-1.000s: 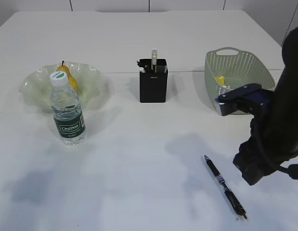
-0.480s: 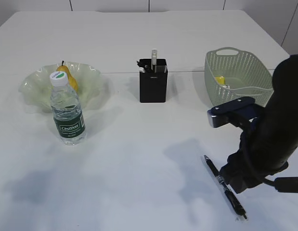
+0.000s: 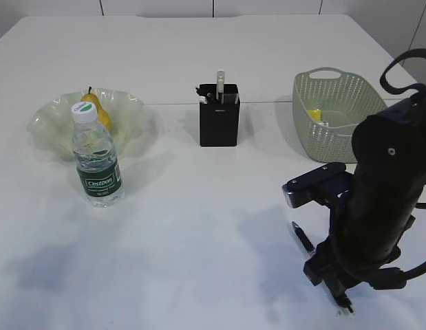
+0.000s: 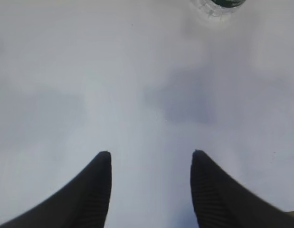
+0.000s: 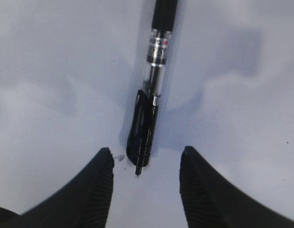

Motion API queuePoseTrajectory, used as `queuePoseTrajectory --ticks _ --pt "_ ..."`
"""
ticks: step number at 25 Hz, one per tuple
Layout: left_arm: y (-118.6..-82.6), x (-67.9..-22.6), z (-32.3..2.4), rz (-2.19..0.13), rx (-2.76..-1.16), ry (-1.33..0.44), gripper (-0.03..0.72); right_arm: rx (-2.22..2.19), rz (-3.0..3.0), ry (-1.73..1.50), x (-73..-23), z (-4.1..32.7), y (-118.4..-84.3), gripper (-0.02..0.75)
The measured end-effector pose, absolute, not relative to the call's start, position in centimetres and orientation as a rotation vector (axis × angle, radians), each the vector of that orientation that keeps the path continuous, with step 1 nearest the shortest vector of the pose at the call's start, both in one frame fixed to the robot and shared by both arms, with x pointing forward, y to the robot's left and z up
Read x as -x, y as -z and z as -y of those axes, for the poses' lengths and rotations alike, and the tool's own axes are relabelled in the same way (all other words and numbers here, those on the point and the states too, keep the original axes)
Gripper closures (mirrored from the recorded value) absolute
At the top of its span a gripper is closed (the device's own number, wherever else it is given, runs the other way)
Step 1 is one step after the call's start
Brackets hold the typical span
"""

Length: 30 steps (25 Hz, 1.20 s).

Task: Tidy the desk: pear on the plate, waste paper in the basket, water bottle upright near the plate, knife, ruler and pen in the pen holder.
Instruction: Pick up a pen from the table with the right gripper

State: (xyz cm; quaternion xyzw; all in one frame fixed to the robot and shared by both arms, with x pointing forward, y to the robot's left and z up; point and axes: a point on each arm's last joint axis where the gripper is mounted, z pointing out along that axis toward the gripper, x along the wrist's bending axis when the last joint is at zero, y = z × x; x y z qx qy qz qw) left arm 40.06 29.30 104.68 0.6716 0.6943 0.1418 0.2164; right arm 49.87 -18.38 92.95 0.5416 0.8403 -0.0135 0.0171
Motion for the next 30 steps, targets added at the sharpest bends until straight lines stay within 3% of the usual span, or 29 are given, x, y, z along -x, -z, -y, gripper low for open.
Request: queuePoseTrajectory --ticks 27,30 --pt "-104.7 -40.1 -29.3 -1.924 -1.861 -0.393 0.313 -1.699 -2.631 0.096 -50.7 18.0 -89.3 0.402" --pt "-104.7 -40.1 -29.3 -1.923 -1.862 -0.393 0.313 -1.7 -2.632 0.101 -50.8 17.9 -89.2 0.431"
